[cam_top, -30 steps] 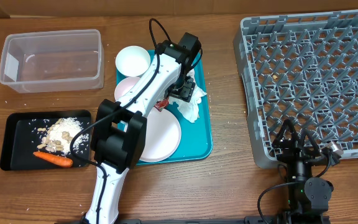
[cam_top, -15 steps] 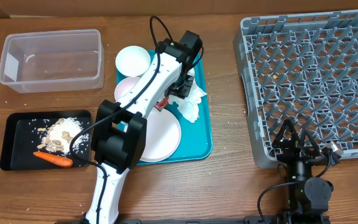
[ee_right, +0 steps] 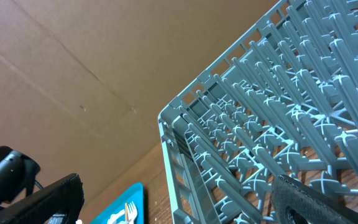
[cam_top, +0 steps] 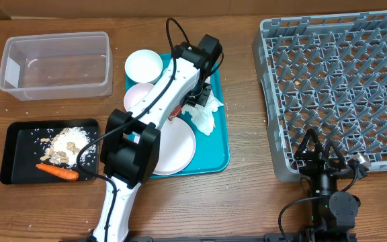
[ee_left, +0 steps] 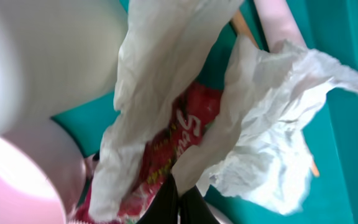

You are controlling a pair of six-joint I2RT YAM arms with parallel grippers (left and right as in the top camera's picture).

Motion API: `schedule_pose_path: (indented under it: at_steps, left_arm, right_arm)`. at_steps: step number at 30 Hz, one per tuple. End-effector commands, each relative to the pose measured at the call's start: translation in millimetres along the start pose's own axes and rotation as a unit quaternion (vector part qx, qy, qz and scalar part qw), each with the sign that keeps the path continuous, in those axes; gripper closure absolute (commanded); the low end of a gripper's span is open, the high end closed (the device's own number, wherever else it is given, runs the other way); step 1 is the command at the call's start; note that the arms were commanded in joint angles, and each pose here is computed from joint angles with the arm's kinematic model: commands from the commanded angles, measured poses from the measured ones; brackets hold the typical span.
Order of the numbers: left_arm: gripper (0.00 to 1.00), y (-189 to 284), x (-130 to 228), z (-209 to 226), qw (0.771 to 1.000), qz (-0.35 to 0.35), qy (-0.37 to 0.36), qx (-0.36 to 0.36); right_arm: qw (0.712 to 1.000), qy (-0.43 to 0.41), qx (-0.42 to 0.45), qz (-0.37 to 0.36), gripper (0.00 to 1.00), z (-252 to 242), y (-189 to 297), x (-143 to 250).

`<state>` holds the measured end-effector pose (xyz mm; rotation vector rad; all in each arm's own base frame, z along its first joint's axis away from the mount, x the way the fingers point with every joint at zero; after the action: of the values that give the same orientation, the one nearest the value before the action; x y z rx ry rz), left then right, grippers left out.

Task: Sort waste into correct bins and load items into the dishwasher rack
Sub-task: 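Grasp the white napkin with the left gripper and lift it, then carry the napkin left and drop it into the clear plastic bin, then grasp the red snack wrapper on the teal tray with the left gripper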

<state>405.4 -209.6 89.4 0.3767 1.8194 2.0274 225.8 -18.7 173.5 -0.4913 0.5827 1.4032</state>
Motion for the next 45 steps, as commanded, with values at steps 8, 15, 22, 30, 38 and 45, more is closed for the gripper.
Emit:
schedule_pose_path:
  at_steps: [8,15,22,30,38,45]
  left_arm:
    - [0.96,122,-31,-6,0.987,-0.119,0.027,0.106]
    - [0.96,145,-33,76,0.975,-0.155,0.132,0.088]
    - [0.96,147,-17,187,0.933,-0.192,0.264,0.152]
    - [0.95,145,35,314,0.871,-0.241,0.393,0.168]
    - [0.00,101,80,354,0.873,-0.164,0.454,0.071]
    - [0.00,121,60,315,0.885,-0.187,0.393,0.163]
  right_arm:
    - [1.000,0.006,0.005,-0.002,0.00,-4,-1,1]
    - [1.000,0.006,0.005,-0.002,0.00,-4,-1,1]
    - [1.000,0.006,0.005,-0.002,0.00,-4,-1,1]
    - [1.000,0.006,0.005,-0.002,0.00,-4,-1,1]
    - [1.000,0.006,0.006,-0.001,0.00,-4,-1,1]
    - [1.000,0.006,0.006,-0.001,0.00,-4,-1,2]
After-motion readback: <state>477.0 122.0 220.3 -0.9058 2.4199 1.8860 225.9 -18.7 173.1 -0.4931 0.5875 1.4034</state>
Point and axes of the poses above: each gripper's point midway between its finger pads, its own y axis back along the fingers, its own z axis along the line the jaws close on, x = y × z, the point moved 2 cm from there along y, back along the fingers, and after that the axes turned 8 degrees about -y, right-handed, at the moved point
